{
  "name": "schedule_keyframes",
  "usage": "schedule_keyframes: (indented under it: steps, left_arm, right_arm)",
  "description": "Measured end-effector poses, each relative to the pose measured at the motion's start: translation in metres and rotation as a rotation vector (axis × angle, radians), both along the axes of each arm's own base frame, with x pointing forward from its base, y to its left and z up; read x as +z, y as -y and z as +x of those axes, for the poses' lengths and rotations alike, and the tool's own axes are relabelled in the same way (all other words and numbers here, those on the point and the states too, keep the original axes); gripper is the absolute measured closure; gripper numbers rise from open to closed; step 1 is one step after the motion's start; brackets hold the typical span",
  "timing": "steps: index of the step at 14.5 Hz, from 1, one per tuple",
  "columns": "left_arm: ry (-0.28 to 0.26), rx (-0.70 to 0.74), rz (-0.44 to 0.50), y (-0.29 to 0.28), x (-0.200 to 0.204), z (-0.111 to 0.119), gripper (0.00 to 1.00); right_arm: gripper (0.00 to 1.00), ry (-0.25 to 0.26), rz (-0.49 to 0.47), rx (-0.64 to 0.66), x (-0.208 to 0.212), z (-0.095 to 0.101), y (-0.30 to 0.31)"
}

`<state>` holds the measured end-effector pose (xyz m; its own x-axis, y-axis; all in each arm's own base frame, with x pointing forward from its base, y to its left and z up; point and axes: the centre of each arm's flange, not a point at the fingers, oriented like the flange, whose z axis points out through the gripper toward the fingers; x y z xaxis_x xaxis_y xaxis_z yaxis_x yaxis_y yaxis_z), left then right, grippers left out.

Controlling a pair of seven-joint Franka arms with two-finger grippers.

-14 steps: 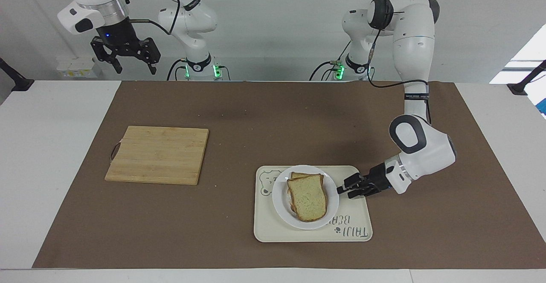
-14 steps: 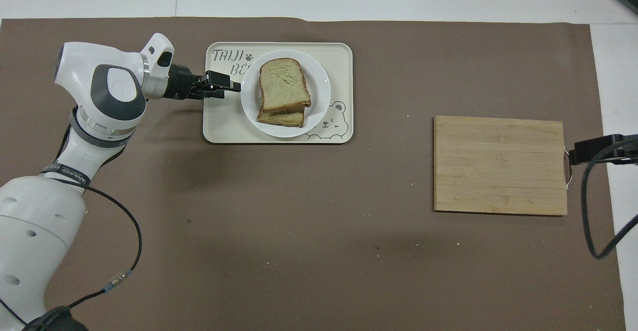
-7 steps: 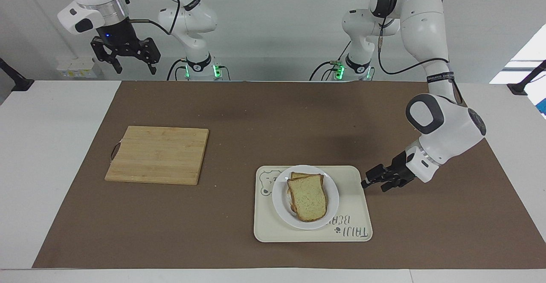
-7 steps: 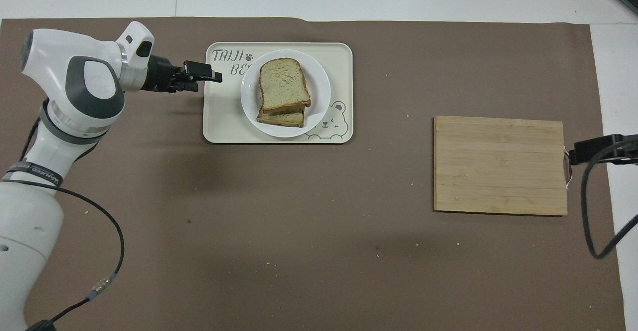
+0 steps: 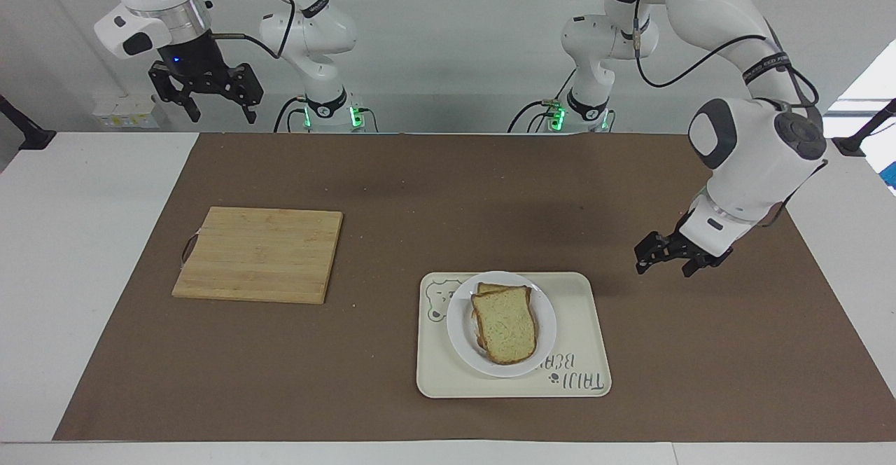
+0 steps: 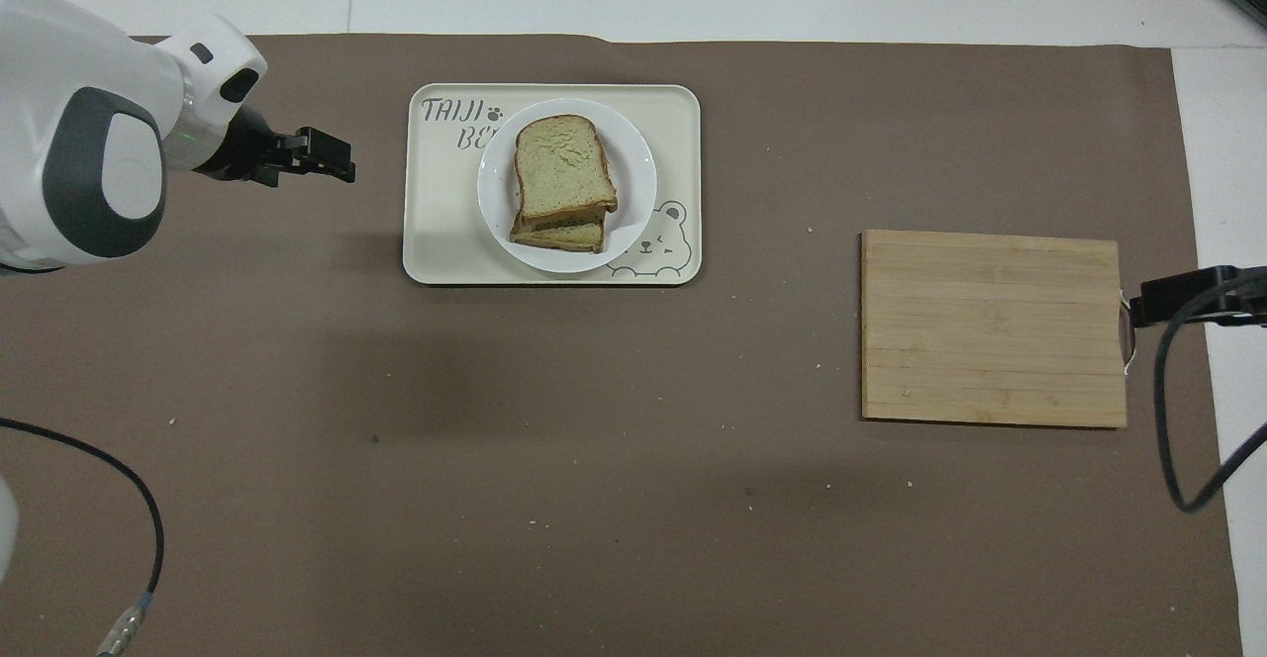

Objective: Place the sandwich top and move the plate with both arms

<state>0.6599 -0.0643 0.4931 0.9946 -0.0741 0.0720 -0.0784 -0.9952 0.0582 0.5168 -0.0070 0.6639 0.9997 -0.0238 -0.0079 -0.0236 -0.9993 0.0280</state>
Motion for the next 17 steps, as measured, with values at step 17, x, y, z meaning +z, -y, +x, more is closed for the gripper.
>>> schedule_keyframes:
  steps: [17]
  left_arm:
    - [-0.096, -0.013, 0.081, -0.021, 0.159, -0.117, 0.00]
  right_arm:
    - [0.00, 0.005, -0.001, 0.000, 0.001, 0.000, 0.001]
